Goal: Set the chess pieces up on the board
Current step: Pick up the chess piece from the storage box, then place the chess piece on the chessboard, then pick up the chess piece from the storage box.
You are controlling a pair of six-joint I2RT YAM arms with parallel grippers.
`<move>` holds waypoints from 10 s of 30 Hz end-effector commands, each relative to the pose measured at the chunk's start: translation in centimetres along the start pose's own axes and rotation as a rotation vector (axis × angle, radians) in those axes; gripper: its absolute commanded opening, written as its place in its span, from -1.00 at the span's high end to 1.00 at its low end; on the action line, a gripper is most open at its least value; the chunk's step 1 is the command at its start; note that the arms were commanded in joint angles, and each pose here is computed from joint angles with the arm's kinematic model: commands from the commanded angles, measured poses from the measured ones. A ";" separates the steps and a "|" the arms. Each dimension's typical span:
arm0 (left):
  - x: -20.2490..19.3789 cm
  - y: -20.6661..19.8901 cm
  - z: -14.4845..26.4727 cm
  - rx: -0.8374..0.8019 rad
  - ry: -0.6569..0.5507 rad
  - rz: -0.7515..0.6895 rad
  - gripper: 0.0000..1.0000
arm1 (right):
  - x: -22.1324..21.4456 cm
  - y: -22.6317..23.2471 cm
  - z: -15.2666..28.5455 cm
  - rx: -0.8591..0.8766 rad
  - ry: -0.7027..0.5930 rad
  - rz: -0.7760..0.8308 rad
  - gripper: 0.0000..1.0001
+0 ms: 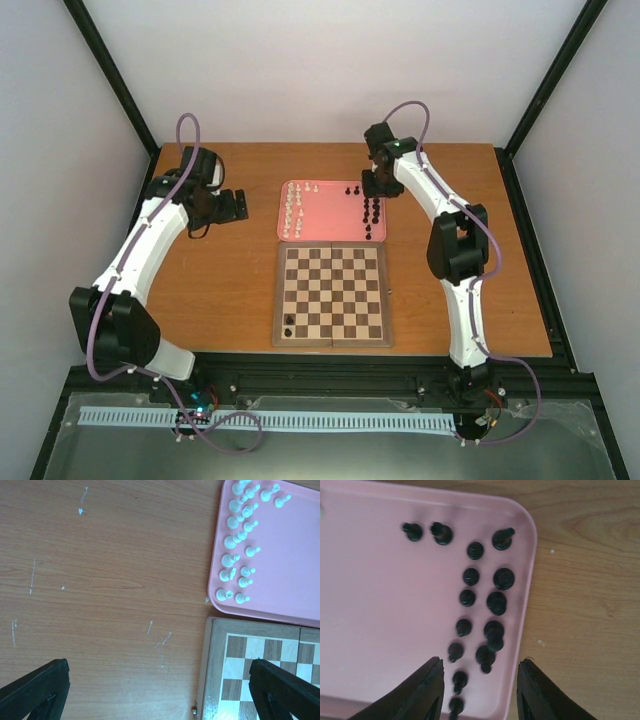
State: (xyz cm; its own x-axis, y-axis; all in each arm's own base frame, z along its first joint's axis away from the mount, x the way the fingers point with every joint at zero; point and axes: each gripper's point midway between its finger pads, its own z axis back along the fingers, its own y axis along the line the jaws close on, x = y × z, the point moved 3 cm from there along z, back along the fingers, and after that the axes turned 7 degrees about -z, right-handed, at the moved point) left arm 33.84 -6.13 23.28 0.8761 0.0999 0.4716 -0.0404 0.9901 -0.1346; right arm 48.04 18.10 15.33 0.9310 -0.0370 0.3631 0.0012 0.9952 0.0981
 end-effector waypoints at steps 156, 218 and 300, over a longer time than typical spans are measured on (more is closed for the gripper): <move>-4.5 2.3 4.1 0.065 -0.058 -0.034 -0.99 | -30.2 21.2 2.2 0.074 0.340 0.545 0.91; -5.1 2.2 3.6 0.056 -0.045 -0.038 -0.99 | -30.6 21.9 2.7 0.099 0.349 0.571 0.67; -2.7 1.8 1.6 0.067 -0.019 -0.039 -0.99 | -3.4 0.0 1.8 -0.089 0.029 0.006 0.28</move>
State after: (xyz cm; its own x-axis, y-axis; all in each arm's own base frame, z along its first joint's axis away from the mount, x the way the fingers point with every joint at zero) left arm 29.04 -4.32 21.71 0.8916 0.0739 0.4468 -0.0547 0.9969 -0.0558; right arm 42.45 18.75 18.10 0.9344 -0.0297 0.3549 0.0294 0.9995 0.0063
